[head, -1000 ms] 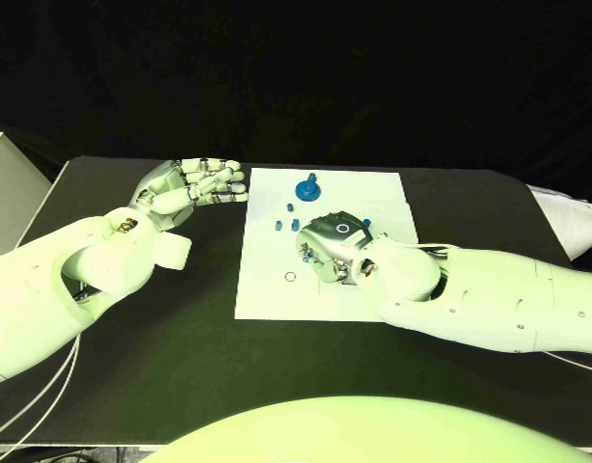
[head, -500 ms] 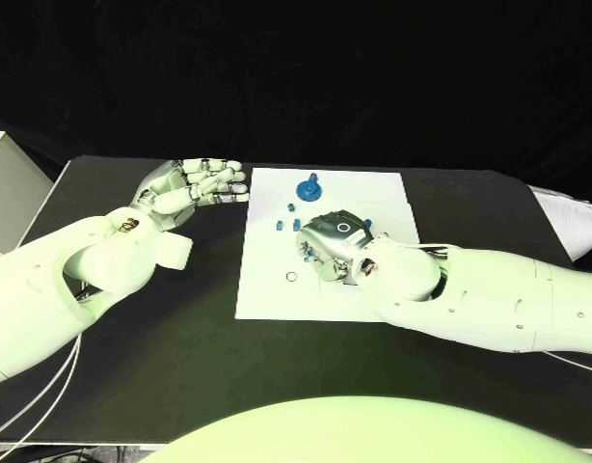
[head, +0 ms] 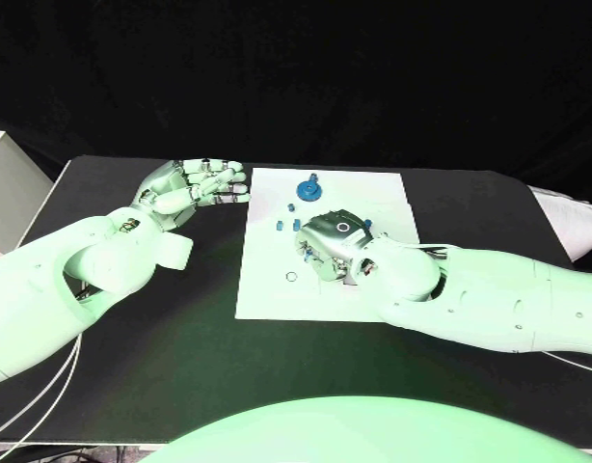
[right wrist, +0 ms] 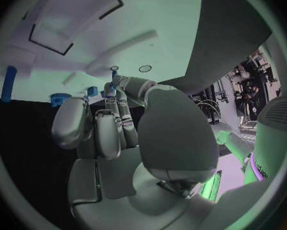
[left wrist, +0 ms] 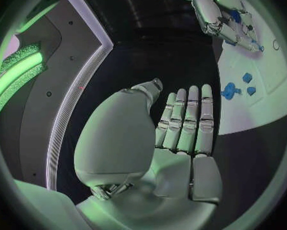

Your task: Assemble the parts on the task board

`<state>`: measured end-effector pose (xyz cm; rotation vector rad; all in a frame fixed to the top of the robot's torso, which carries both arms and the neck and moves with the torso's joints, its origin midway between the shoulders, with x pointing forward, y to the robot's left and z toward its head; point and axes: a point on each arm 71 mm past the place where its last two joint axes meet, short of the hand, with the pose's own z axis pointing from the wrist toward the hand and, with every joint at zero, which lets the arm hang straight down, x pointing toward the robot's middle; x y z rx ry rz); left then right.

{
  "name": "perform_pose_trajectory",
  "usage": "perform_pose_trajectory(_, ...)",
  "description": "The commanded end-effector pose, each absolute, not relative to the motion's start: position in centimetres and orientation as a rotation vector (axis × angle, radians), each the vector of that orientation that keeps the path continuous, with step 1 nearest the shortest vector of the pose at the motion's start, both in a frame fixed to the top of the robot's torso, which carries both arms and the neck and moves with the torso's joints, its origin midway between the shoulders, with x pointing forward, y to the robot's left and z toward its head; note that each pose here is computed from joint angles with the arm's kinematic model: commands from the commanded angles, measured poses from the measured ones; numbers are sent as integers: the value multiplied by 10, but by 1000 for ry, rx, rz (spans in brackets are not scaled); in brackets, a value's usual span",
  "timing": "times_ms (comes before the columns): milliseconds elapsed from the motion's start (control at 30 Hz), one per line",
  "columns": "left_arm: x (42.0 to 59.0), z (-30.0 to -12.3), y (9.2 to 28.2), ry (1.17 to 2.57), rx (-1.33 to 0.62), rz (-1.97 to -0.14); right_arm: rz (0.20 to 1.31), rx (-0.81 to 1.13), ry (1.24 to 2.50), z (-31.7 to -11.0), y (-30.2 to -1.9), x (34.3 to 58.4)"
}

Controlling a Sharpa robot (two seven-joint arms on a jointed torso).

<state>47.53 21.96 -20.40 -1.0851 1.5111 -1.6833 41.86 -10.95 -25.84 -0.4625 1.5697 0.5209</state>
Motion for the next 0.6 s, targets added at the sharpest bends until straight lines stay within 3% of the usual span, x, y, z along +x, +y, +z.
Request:
perform_pose_trajectory(33,475,-203,217,1517,-1078,-1707,515,-481,1565,-260,-109,419)
perform_pose_trajectory(600,474,-205,218,1519,-1081,-1705,507,-492,1582,-264,-109,419)
